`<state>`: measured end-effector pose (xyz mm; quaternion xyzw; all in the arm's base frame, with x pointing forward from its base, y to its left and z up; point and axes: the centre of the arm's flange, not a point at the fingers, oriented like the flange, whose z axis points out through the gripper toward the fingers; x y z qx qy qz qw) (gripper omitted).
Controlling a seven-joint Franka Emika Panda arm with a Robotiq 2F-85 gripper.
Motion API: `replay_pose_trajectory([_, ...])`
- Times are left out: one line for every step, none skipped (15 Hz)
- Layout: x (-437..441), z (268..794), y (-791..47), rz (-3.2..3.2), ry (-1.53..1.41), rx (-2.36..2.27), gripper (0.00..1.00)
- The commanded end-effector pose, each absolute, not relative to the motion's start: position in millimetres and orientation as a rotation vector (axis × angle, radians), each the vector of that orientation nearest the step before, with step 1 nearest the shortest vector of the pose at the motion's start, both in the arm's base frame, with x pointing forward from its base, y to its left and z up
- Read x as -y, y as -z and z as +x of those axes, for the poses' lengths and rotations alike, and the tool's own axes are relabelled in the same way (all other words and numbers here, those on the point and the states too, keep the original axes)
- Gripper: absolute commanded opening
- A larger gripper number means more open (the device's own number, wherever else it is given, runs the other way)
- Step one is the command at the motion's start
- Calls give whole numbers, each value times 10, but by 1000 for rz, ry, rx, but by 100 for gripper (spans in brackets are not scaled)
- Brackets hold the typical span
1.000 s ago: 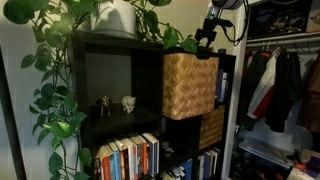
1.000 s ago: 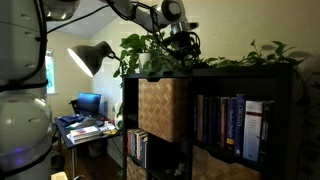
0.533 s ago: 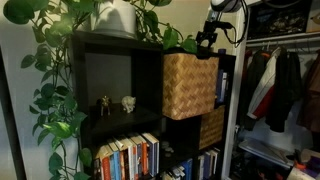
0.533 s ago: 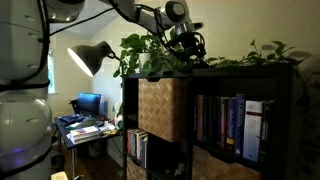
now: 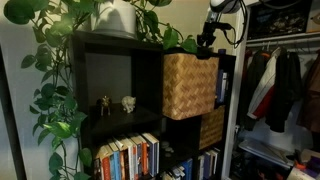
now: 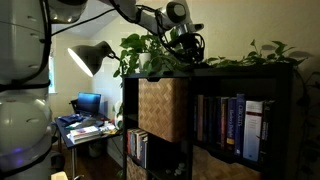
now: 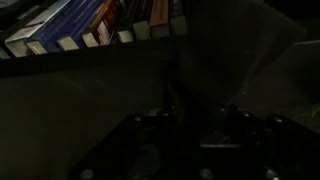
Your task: Pull out the top brown basket then put the socks in the basket, then push in the basket
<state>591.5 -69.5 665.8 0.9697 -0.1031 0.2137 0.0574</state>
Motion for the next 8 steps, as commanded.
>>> replay_pose_trajectory([663,5855,-6734,2960,-637,324,16])
replay_pose_trajectory([640,5804,-6762,2962,-650,308,10])
replay_pose_trajectory([617,5767,-6785,2963,-657,300,8])
replay_pose_trajectory([583,5707,-6826,2968,-670,288,5])
replay_pose_trajectory([548,5652,-6860,2973,-676,277,5])
replay_pose_trajectory([509,5593,-6892,2982,-684,265,4])
replay_pose_trajectory([468,5530,-6933,2995,-687,254,7])
replay_pose_trajectory([426,5460,-6976,3014,-680,249,8])
